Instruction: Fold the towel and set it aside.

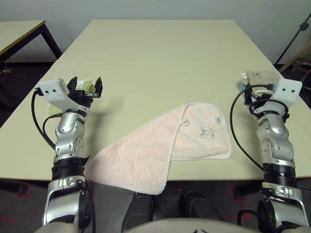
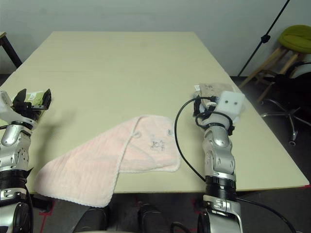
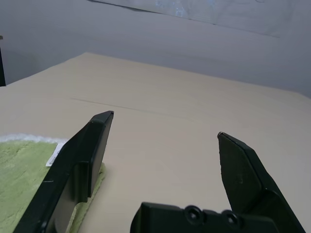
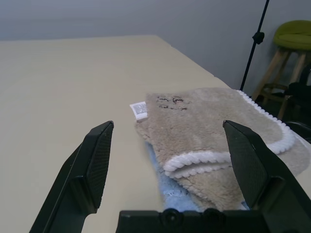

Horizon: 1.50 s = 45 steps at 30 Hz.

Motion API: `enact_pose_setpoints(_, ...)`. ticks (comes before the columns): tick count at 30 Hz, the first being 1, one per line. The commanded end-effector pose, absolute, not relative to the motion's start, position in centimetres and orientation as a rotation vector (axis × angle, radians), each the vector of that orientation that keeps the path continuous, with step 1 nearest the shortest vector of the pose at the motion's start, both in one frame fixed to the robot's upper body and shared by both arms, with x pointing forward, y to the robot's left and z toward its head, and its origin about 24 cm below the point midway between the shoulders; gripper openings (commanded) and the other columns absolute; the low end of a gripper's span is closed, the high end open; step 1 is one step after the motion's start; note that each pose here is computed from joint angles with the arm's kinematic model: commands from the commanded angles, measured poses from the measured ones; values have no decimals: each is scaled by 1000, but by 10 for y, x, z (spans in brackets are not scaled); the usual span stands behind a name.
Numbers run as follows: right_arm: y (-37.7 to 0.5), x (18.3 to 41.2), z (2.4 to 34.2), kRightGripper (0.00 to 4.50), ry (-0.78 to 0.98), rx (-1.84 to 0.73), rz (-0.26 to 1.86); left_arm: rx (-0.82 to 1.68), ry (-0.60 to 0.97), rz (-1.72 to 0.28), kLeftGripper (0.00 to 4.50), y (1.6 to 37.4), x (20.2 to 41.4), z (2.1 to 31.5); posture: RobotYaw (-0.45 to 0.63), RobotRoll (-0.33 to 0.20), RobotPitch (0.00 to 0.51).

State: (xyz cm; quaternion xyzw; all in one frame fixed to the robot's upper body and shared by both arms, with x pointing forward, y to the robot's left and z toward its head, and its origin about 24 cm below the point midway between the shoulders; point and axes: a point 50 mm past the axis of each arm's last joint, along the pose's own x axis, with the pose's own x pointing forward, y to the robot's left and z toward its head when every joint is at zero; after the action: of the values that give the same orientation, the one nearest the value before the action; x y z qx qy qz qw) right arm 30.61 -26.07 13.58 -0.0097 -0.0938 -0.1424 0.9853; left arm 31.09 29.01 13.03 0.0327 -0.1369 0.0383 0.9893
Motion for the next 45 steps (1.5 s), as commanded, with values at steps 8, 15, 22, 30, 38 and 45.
enact_pose_setpoints(8, -252, 310, 154, 4467, -194, -69, -173, 64, -267, 77, 4500, 296, 297, 127, 80, 0, 94)
enact_pose_setpoints(15, -237, 314, 174, 4467, -18, -192, 188, 57, -262, -228, 4500, 293, 289, 146, 98, 0, 84)
enact_pose_setpoints(22, -242, 326, 185, 4467, 346, -190, 386, 70, -140, -636, 4500, 281, 285, 166, 160, 0, 92)
enact_pose_setpoints(30, -249, 341, 161, 4467, 716, -170, 488, 62, -5, -995, 4500, 245, 278, 168, 196, 0, 85)
enact_pose_setpoints(38, -247, 351, 129, 4467, 877, -225, 517, 45, 82, -1222, 4500, 216, 261, 164, 218, 0, 68)
enact_pose_setpoints(45, -243, 351, 112, 4467, 949, -281, 547, -6, 67, -1228, 4500, 204, 259, 160, 221, 0, 62)
